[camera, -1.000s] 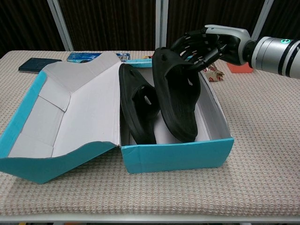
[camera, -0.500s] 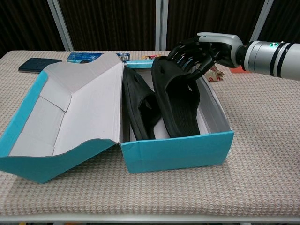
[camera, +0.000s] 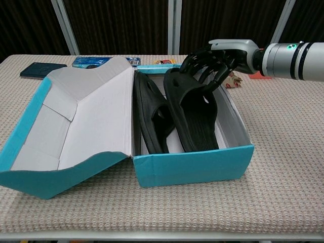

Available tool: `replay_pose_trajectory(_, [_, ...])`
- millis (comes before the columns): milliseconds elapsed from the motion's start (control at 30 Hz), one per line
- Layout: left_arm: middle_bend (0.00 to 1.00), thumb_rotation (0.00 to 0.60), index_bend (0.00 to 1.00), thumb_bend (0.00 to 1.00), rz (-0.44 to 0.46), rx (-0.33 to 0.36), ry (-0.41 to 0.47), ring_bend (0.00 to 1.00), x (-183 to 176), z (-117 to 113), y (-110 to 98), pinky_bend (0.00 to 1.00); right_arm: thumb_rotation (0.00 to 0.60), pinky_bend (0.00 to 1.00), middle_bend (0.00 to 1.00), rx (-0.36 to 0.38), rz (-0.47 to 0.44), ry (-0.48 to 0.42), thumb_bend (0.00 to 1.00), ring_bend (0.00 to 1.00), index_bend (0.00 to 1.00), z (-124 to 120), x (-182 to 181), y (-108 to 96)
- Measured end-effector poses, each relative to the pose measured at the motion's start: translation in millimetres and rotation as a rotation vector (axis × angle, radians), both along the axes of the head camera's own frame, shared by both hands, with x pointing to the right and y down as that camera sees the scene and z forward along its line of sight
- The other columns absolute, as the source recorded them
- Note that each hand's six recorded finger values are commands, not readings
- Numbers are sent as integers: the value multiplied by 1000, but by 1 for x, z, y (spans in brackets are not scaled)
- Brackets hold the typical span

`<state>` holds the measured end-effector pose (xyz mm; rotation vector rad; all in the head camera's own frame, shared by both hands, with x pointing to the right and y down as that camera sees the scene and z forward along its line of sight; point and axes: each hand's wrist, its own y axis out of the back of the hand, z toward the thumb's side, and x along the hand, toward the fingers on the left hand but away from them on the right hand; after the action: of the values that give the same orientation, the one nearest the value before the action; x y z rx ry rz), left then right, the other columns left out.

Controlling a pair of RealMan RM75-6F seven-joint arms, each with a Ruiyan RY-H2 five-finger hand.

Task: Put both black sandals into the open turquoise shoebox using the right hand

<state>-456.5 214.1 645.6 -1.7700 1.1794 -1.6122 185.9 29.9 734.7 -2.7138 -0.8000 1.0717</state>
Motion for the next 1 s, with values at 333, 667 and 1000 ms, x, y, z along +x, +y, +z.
replay_pose_trajectory(333, [86, 600, 161, 89, -4, 1, 0, 25, 1, 0, -1, 35, 600, 141, 183, -35, -15, 1, 0, 0, 22, -11, 9, -3])
replay_pose_trajectory(667, [86, 600, 161, 89, -12, 4, -2, 25, 0, -1, -2, 35, 600, 139, 200, -56, 37, -104, 0, 10, 10, -48, 10, -8])
replay_pose_trajectory(1000, [86, 600, 161, 89, -21, 7, -10, 25, -3, -3, -2, 35, 600, 152, 230, -204, 131, -378, 0, 27, 14, -98, -25, 4])
